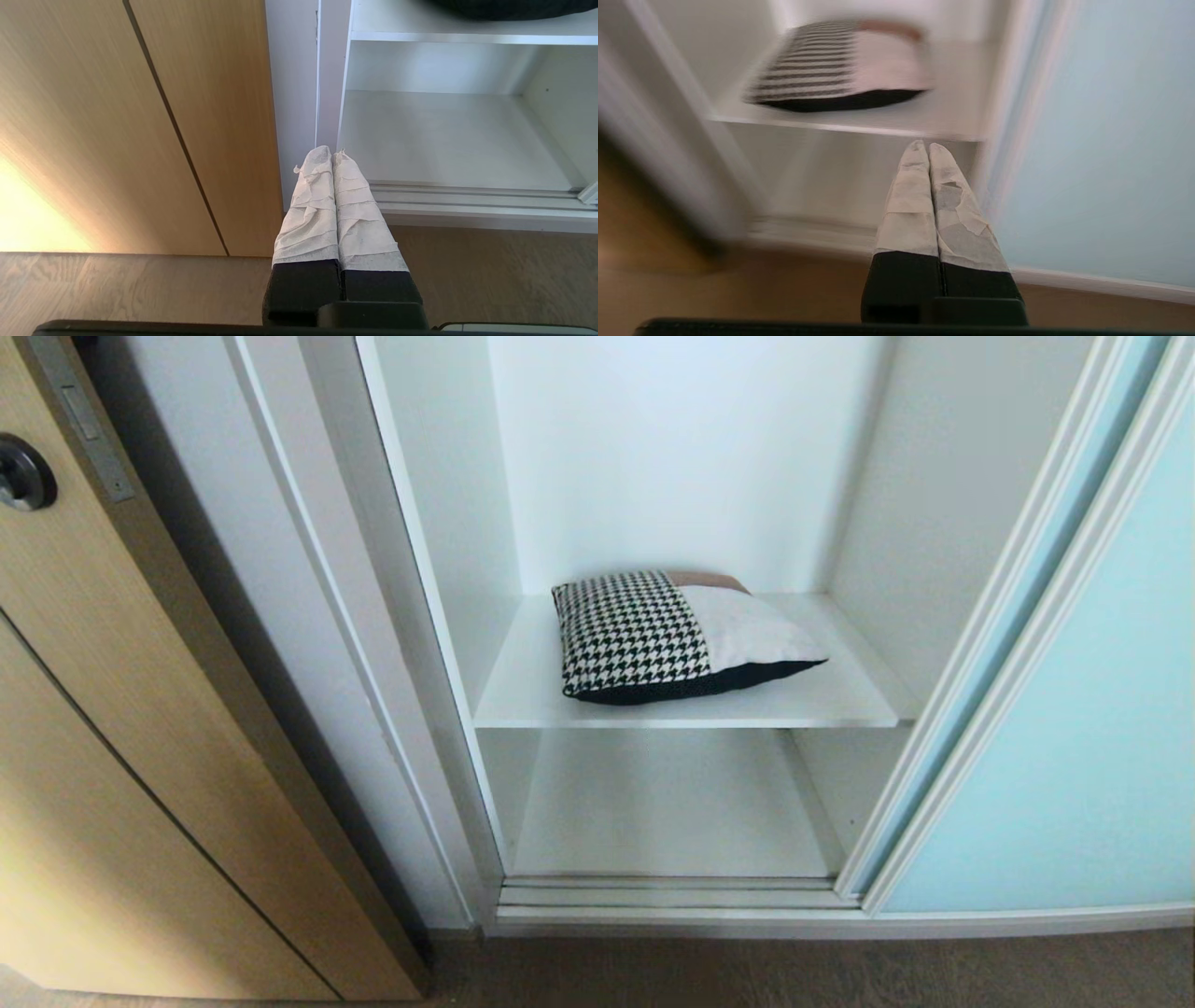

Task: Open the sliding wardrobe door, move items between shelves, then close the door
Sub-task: Place the pillow on the lower shelf

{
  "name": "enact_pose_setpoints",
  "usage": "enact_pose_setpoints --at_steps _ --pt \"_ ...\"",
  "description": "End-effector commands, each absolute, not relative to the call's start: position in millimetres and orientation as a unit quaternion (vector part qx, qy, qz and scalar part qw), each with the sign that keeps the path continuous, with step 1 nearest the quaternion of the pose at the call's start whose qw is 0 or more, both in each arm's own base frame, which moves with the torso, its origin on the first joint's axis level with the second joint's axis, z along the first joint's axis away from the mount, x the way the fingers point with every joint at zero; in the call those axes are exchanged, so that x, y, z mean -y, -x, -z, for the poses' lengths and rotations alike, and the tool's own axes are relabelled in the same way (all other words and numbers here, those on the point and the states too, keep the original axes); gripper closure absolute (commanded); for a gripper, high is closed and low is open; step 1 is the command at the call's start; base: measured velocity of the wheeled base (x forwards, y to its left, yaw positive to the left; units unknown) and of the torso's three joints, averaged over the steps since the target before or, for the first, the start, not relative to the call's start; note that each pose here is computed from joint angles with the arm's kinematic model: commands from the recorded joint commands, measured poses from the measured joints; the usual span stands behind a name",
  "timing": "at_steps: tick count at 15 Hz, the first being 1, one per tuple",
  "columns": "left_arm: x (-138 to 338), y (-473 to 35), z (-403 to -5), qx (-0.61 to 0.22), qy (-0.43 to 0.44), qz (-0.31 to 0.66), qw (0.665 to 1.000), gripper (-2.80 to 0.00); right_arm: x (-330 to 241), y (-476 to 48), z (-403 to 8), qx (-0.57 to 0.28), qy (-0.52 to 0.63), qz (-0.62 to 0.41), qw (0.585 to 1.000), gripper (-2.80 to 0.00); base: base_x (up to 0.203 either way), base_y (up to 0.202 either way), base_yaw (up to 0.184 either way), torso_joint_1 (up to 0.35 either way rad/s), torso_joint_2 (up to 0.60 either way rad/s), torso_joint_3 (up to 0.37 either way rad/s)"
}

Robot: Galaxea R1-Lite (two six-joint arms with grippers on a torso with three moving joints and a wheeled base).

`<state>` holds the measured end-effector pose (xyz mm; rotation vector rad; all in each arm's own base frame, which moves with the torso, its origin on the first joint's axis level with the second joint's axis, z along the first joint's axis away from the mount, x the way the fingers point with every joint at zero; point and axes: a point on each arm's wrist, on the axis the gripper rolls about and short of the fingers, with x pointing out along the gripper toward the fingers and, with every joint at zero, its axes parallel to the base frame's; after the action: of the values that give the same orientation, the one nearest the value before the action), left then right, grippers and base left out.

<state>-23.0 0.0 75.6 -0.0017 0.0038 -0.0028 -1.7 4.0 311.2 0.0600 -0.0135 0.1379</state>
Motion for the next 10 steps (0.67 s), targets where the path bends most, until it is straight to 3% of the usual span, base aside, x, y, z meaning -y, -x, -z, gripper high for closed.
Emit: enact_pose_setpoints --at_steps 1,6,10 --pt "0 23 -76 -0.002 0.001 0.002 1.0 0.0 -4 -57 -340 -0.076 -0.077 -0.114 0.988 0.0 0.0 0.0 0.0 0.0 0.0 0.0" --pt "0 23 -76 -0.003 0.001 0.002 1.0 0.0 -28 -130 -339 -0.208 -0.171 -0.211 0.94 0.0 0.0 0.0 0.0 0.0 0.0 0.0" --pt "0 23 -76 -0.003 0.001 0.002 1.0 0.0 -55 -213 -320 -0.276 -0.258 -0.204 0.903 0.0 0.0 0.0 0.0 0.0 0.0 0.0"
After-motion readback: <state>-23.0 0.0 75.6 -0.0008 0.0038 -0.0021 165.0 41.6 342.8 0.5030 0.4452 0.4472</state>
